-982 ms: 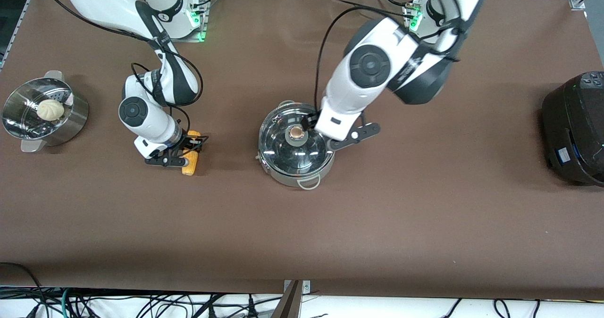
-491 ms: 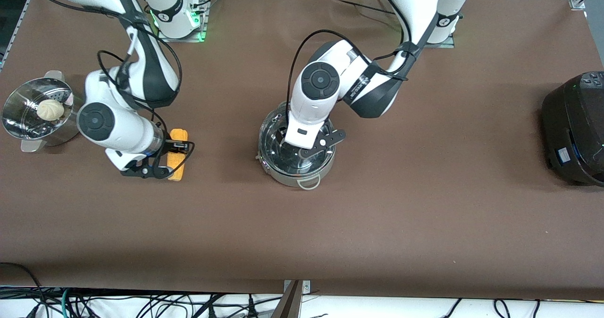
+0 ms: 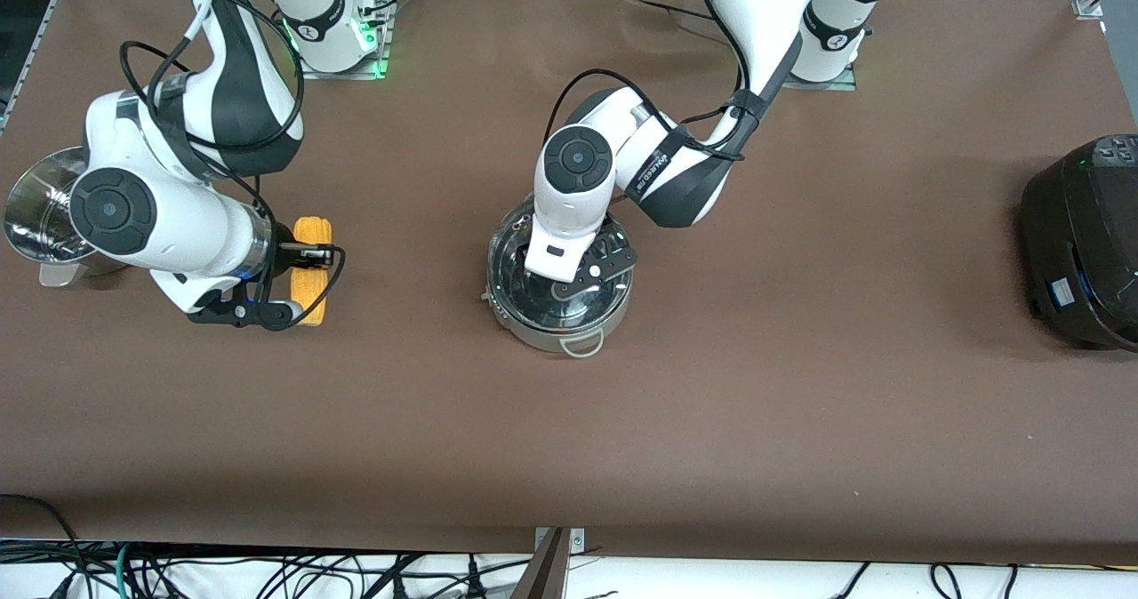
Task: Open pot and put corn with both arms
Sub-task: 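Lift the glass lid off the pot with the left gripper, then lower the corn into the pot while the left gripper sets the lid down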
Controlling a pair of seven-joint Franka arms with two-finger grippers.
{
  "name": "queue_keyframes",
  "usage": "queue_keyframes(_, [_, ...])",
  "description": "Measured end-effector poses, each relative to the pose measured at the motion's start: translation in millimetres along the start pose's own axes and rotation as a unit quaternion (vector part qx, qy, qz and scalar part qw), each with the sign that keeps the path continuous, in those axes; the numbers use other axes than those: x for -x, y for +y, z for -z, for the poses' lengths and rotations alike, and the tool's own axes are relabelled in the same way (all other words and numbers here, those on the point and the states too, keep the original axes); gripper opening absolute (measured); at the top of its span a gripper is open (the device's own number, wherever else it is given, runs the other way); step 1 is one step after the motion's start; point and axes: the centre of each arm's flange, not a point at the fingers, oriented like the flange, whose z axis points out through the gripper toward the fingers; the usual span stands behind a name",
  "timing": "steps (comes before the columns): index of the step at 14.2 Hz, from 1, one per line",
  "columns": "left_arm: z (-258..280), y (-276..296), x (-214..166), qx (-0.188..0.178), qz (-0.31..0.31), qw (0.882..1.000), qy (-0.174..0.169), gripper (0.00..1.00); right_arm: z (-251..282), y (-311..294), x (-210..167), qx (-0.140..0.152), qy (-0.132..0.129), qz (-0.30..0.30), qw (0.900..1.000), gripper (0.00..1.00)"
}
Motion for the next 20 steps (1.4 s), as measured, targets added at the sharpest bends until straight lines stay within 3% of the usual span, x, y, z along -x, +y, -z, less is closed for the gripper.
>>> queue_keyframes(2, [1,0,0,0.000,0.000,1.000,0.000,0.96,12,-15,7,0.001,-0.001,-0.003,1.000,0.32])
queue_keyframes(6, [-2,1,7,-0.006,-0.012,1.000,0.004,0.52,24,-74,28,0.006,0.009,-0.019,1.000,0.32])
queue_keyframes(8, [-2,3,12,-0.010,-0.021,1.000,0.012,0.50,30,-102,39,-0.004,0.013,-0.034,0.999,0.32])
queue_keyframes(11, [2,3,15,-0.009,-0.024,1.000,0.012,0.50,38,-122,44,-0.047,0.010,-0.062,0.997,0.32])
queue_keyframes(14, [49,-15,-5,-0.012,-0.017,1.000,0.010,0.50,34,-124,41,-0.053,0.007,-0.069,0.996,0.32])
queue_keyframes(17, [142,-77,-51,-0.021,-0.060,0.998,0.006,0.50,30,-126,40,-0.058,0.003,-0.070,0.996,0.32])
queue_keyframes(20, [188,-179,-100,-0.022,-0.121,0.992,-0.020,0.50,24,-145,37,-0.128,-0.022,-0.076,0.989,0.31])
